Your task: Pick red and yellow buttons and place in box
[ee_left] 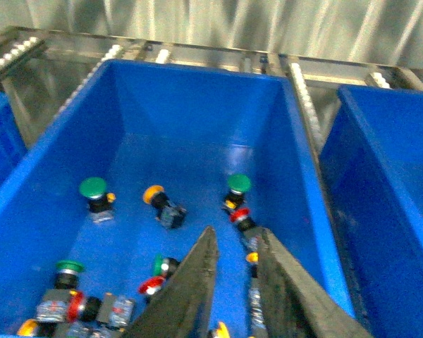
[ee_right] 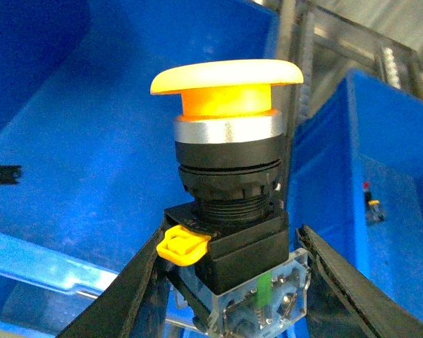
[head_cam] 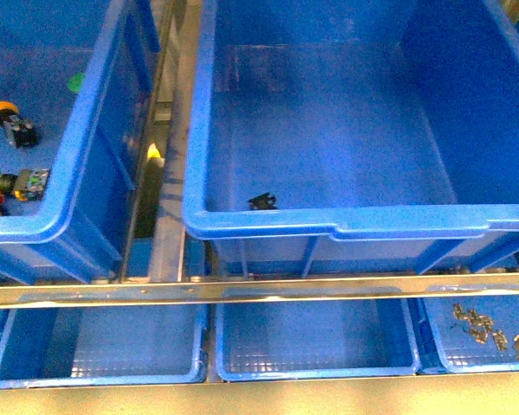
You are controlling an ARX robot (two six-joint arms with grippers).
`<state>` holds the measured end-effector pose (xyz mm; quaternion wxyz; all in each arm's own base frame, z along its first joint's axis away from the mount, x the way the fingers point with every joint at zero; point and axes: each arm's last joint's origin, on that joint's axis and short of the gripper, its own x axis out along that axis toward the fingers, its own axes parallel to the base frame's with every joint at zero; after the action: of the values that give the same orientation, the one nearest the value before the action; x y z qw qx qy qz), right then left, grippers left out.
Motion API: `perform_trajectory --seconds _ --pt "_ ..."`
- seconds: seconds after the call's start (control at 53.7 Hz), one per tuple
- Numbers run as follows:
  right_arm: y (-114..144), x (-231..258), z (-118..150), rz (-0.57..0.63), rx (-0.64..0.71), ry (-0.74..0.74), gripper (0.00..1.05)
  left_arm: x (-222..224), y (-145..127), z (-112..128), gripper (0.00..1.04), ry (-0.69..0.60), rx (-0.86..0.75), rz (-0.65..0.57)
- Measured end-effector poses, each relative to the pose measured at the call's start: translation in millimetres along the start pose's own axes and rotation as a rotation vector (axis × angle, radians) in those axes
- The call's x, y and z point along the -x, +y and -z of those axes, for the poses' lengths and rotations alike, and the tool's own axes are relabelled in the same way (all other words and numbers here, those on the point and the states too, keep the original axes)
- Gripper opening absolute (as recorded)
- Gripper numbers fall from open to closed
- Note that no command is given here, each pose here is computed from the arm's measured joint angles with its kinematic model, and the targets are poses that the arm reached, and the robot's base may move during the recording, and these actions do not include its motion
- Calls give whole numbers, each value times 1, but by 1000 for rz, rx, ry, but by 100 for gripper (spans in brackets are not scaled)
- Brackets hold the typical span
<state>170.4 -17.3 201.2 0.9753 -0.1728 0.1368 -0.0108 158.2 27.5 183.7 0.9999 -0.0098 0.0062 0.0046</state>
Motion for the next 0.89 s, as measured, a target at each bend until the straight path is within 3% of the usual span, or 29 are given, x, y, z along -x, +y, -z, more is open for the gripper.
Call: perform_trajectory --seconds 0.056,0.447,0.893 --pt "1 2 2 2 -8 4 43 5 -4 2 2 -1 -2 2" --pt "7 2 0 -21 7 -6 43 24 -22 15 3 -16 -9 -21" --pt "24 -3 -5 -41 30 -7 43 39 -27 11 3 -36 -11 12"
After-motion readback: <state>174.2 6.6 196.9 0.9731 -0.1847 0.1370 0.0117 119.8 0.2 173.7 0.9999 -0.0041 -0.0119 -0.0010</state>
